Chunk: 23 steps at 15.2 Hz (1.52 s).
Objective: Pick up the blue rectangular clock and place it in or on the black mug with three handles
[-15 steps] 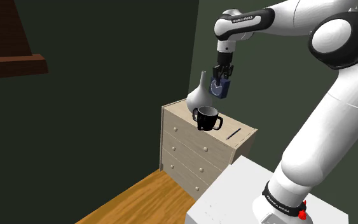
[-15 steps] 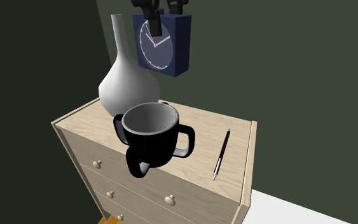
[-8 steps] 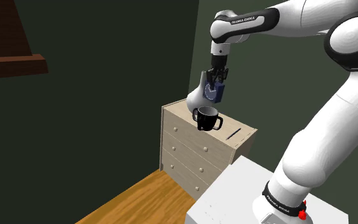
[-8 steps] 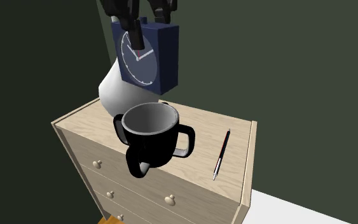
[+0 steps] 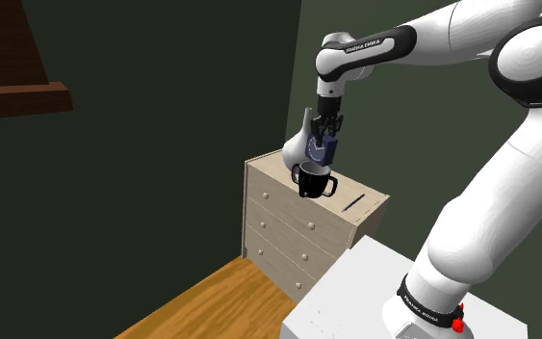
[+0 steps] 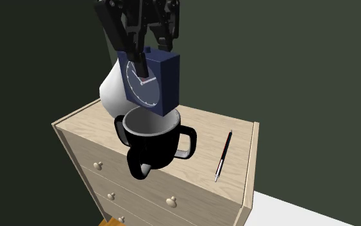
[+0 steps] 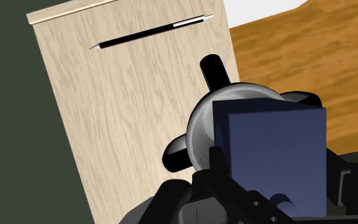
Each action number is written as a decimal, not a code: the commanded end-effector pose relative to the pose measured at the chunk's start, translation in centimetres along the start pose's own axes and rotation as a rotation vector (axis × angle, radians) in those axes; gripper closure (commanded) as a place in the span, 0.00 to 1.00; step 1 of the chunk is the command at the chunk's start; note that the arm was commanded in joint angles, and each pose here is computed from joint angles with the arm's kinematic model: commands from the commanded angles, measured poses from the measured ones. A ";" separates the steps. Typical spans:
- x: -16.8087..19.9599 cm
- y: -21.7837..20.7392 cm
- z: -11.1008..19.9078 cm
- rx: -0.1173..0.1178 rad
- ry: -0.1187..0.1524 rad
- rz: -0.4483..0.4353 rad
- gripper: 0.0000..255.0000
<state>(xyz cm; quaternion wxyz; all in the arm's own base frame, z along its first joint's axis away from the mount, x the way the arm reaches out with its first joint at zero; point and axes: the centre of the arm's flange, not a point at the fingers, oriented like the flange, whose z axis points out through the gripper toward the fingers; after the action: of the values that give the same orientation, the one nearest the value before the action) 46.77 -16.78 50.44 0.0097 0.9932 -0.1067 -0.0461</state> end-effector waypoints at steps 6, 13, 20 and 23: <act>0.3 -0.1 3.5 0.000 0.001 0.000 1.00; 0.3 -0.1 3.5 0.000 0.001 0.000 1.00; 0.3 -0.1 3.5 0.000 0.001 0.000 0.00; 0.3 -0.1 -0.4 0.000 0.001 0.000 0.00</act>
<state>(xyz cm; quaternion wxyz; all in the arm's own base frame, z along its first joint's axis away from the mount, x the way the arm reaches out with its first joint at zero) 47.08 -16.75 49.50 0.0098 0.9932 -0.1067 -0.0452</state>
